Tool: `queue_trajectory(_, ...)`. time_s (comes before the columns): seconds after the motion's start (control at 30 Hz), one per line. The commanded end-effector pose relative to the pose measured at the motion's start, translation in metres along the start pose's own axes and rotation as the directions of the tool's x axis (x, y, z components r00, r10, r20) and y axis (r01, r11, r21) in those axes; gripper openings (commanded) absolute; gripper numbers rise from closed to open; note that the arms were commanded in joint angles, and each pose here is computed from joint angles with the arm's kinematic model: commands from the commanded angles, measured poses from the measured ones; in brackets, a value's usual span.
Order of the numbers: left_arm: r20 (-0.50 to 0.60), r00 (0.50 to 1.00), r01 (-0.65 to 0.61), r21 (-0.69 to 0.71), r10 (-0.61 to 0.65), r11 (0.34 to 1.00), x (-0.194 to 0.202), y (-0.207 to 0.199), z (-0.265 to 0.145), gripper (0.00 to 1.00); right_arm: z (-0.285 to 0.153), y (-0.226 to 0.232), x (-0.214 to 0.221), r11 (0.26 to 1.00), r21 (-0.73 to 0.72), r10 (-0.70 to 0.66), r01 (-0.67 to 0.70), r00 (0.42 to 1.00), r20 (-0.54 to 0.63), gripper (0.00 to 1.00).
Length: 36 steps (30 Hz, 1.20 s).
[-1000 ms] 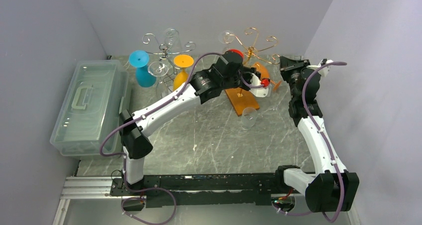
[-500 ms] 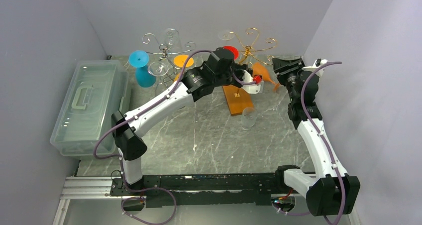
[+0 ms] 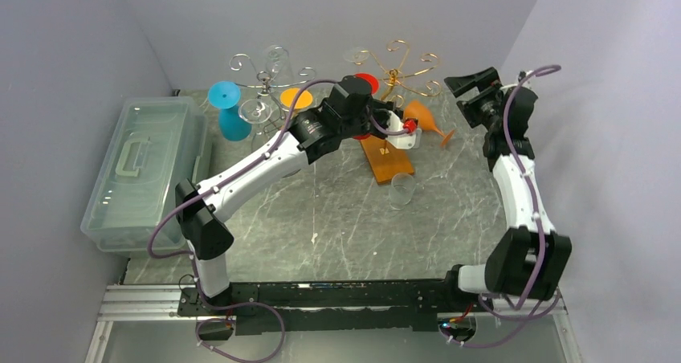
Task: Place the wine glass upside down on the wine glass rack
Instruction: Adjust the wine rack at the center of the board.
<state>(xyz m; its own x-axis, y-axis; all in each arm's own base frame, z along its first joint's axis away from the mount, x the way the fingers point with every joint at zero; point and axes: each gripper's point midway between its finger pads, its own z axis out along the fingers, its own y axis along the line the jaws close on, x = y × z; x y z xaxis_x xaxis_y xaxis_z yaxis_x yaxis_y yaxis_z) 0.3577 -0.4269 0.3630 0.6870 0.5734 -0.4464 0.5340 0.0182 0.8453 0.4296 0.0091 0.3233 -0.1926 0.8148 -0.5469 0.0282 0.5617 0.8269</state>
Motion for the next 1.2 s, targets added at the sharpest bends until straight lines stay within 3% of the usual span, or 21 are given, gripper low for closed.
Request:
queue_trajectory(0.0,-0.075,0.997,0.004,-0.07,-0.01,0.998,0.019,0.022,-0.019,0.0,0.019,0.032,0.0,0.989,-0.144,-0.043,0.03,0.995,-0.091,1.0)
queue_trajectory(0.27,-0.07,0.998,-0.011,-0.047,0.007,0.999,0.021,0.015,-0.016,0.0,0.028,0.052,-0.017,0.98,-0.189,-0.075,0.062,0.995,-0.067,1.0)
queue_trajectory(0.67,0.022,0.999,-0.025,-0.03,0.026,0.999,-0.003,0.003,-0.005,0.0,0.052,0.073,-0.03,0.962,-0.272,-0.019,-0.002,0.997,-0.074,0.87)
queue_trajectory(0.93,0.07,0.997,-0.028,-0.04,0.031,0.999,-0.015,0.001,-0.004,0.06,0.063,0.072,-0.019,0.96,-0.277,-0.013,-0.026,0.99,-0.137,0.58)
queue_trajectory(1.03,0.065,0.998,-0.014,-0.049,0.017,0.999,-0.014,0.003,-0.005,0.18,0.064,0.071,-0.018,0.962,-0.273,-0.011,-0.028,0.99,-0.141,0.38)
queue_trajectory(1.17,0.101,0.994,0.044,-0.068,-0.037,0.997,-0.027,0.008,-0.01,0.53,0.067,0.07,-0.018,0.962,-0.272,-0.009,-0.032,0.989,-0.149,0.25)
